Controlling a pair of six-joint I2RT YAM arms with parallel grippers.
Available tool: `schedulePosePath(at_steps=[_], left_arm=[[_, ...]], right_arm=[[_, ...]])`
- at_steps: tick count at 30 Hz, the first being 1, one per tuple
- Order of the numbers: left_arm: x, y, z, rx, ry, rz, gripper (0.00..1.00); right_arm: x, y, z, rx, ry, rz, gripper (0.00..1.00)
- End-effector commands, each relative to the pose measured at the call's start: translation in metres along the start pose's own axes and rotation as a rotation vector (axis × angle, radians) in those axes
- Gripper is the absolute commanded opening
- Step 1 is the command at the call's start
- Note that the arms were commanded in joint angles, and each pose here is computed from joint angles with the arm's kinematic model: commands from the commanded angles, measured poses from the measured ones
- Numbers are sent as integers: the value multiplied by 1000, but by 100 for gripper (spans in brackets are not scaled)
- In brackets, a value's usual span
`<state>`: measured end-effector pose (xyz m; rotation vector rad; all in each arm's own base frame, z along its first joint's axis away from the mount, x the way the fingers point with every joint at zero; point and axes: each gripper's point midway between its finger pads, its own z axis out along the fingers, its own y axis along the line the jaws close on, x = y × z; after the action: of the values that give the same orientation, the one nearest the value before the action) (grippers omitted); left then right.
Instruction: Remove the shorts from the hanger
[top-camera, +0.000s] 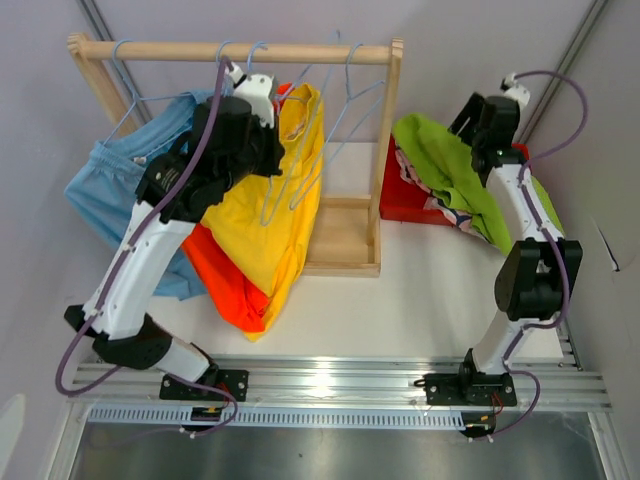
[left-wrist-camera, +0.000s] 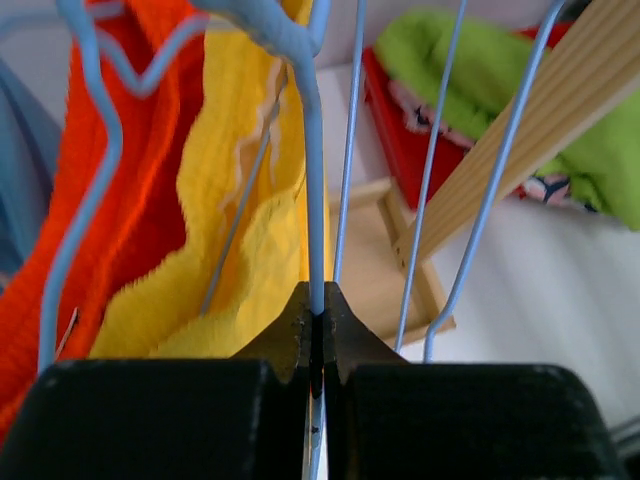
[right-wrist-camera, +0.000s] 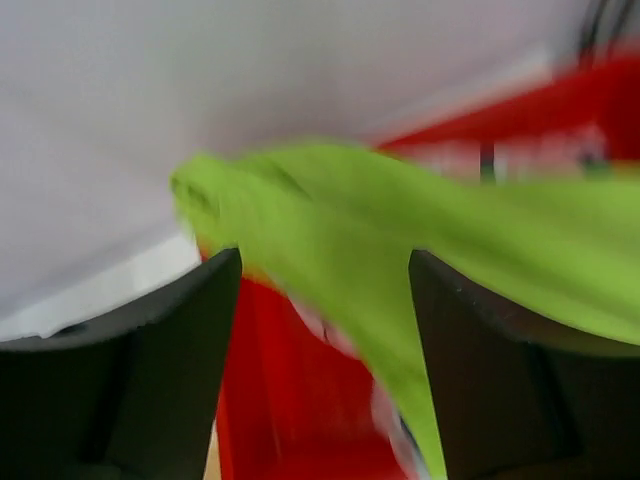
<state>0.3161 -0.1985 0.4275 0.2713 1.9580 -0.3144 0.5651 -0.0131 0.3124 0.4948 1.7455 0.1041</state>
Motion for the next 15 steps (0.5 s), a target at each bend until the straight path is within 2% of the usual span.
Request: schedulePosePath(at_steps=[1,2,3,5,6,11,15], left_arm=[[-40,-7,6,8,-93,16,0],[-52,-11,2,22,-120,14,0],[-64,-12,-1,27,-149,9,0],[-71,-16,10,27,-160,12,0],[-79,-18,9,33,-184,10,0],[-80,-30,41,50,-185,9,0],[-55,-41,75,65,-99,2,0]], right_arm=[[10,13,-33,-91,-33,114,75],[-10,19,-51,-135,-111,135,75],[18,8,-55,-115,-67,126,77],[17,8,-73,-132,-81,137,77],[33,2,-77,-125,-52,133,77],[49,-13,-108,-123,-38,132,77],[49,-25,-138,-121,-62,121,77]])
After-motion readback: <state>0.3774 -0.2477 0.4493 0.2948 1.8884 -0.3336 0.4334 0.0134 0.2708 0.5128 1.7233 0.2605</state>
